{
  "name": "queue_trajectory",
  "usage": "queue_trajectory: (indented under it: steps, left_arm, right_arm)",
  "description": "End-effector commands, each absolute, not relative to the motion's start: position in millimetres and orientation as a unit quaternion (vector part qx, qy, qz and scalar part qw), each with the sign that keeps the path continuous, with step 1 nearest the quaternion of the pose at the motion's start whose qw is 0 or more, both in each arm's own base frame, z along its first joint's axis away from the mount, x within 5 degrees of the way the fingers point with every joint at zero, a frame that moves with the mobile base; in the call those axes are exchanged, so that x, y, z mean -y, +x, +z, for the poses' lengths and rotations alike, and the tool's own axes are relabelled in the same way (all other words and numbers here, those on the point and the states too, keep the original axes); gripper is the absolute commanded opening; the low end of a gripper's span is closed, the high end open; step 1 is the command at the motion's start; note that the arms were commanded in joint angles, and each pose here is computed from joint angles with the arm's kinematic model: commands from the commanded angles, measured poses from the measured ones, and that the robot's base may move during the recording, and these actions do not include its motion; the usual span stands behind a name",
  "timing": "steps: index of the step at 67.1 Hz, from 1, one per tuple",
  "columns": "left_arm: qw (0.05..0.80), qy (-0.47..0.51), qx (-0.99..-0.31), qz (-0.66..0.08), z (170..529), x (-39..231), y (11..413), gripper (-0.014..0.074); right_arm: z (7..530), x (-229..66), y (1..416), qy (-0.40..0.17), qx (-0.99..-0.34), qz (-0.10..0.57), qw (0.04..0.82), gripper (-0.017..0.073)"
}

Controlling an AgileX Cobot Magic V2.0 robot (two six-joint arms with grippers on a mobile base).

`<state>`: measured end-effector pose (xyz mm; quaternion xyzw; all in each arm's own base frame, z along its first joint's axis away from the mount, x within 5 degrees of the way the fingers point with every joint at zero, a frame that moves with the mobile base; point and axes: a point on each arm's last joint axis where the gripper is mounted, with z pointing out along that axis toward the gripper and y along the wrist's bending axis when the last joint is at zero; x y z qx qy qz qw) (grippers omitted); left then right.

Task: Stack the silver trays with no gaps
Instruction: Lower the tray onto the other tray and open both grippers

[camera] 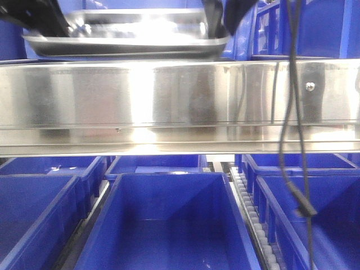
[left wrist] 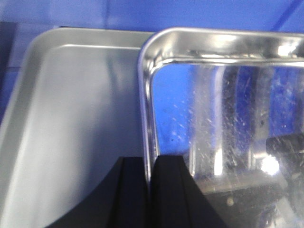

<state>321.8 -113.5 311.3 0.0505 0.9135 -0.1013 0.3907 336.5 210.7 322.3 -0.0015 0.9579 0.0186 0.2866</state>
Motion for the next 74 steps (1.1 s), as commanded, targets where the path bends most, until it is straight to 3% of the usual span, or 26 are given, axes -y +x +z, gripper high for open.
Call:
queue_trajectory:
  steps: [1,22,27,32,39,45,74]
  left_arm:
    - [0.412,0.044,-0.899,-0.142,315,127,324,-0.0016]
    - [0.416,0.055,-0.898,-0.129,314,126,326,-0.0016]
    - [0.416,0.055,-0.898,-0.129,314,126,326,-0.0008]
    - [0.416,0.055,-0.898,-0.129,314,126,326,0.0049]
    - [0.417,0.057,-0.898,-0.127,314,126,326,0.0193]
    - [0.418,0.048,-0.899,-0.125,314,122,328,0.0286]
    - [0.425,0.016,-0.900,-0.099,314,94,337,0.0297]
  right_arm:
    - [339,-242,349,-0.031,-0.909,0.152,0.387,-0.0015]
    - [333,-243,354,-0.033,-0.909,0.150,0.388,-0.0012]
    - [333,-242,355,-0.032,-0.909,0.150,0.388,0.0028]
    - [333,-241,355,-0.031,-0.909,0.149,0.388,0.0115]
    - [332,-238,356,-0.031,-0.911,0.140,0.387,0.0247]
    - [330,-232,357,-0.028,-0.917,0.120,0.380,0.0301]
    - [329,-226,360,-0.024,-0.920,0.106,0.377,0.0304]
